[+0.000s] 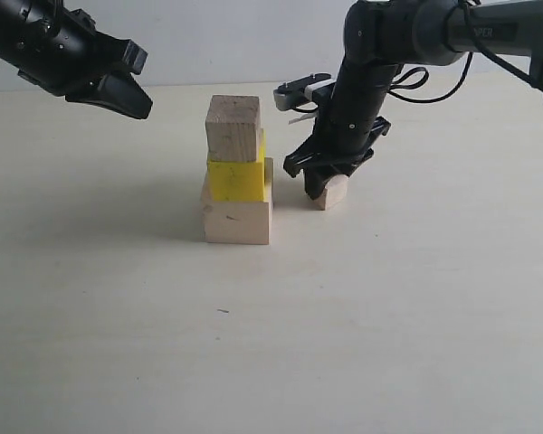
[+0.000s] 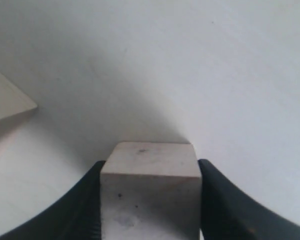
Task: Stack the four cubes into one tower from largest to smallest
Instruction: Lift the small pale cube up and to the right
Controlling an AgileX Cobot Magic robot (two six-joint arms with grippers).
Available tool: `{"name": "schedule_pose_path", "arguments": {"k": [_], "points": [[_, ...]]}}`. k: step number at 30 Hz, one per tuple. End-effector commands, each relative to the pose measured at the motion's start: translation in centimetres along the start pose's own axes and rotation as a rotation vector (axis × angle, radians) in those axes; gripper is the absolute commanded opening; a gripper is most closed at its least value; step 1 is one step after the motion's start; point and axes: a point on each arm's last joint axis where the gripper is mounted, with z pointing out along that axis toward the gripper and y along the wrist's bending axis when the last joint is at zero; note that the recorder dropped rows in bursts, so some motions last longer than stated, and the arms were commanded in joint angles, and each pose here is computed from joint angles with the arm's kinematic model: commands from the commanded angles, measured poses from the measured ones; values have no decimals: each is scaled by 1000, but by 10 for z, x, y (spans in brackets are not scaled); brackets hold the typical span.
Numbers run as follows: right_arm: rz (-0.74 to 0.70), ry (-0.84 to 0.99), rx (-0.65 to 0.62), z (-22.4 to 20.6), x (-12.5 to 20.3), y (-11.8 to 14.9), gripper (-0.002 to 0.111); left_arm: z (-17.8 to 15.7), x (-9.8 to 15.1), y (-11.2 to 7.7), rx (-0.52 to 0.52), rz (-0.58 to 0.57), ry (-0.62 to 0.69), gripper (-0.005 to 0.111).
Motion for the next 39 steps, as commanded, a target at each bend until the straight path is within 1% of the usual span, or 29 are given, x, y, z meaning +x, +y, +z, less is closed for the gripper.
{"name": "schedule_pose_path", "arguments": {"k": [1, 2, 5, 7, 9, 13, 15, 17, 20, 22, 23, 26, 28, 30, 32, 34, 36, 39], "points": [[-8, 51, -4, -3, 4, 1, 4, -4, 0, -2, 3, 1, -13, 0], [-11, 57, -1, -4, 5, 1, 0, -4, 0, -2, 4, 1, -11, 0], [-22, 35, 18, -18, 4, 2, 0, -4, 0, -2, 6, 1, -7, 0], [-26, -11, 30, -34, 1, 3, 0, -4, 0, -2, 7, 3, -6, 0], [-27, -84, 50, -55, -2, 3, 0, -4, 1, -2, 11, 3, 1, 0], [-24, -241, 51, -95, -4, -7, 0, -5, 2, -4, 19, 5, 15, 0], [-17, -308, 22, -112, -2, -15, 0, -6, 2, -4, 19, 6, 13, 0], [-17, -370, -35, -125, 4, -22, 0, -6, 2, -4, 19, 7, 11, 0], [3, -460, -93, -139, 21, -38, 0, -6, 2, -4, 18, 7, 10, 0], [7, -507, -108, -144, 34, -49, 0, -6, 2, -4, 16, 7, 8, 0], [10, -544, -140, -146, 41, -52, 0, -6, 2, -4, 16, 7, 8, 0], [-57, -663, -208, -152, 62, -62, 0, -6, 2, -4, 16, 7, 6, 0], [-100, -773, -278, -156, 72, -64, 0, -6, 2, -4, 16, 7, 6, 0], [-160, -873, -365, -158, 83, -65, 0, -6, 2, -4, 16, 7, 6, 0], [-260, -978, -480, -160, 95, -64, 0, -6, 2, -4, 16, 7, 8, 0], [-290, -1055, -465, -158, 101, -71, 0, -6, 2, -4, 18, 7, 10, 0], [-298, -1061, -450, -154, 105, -74, 0, -6, 2, -5, 21, 6, 12, 0], [-365, -1057, -418, -149, 108, -73, 0, -6, 2, -5, 27, 3, 14, 0]]}}
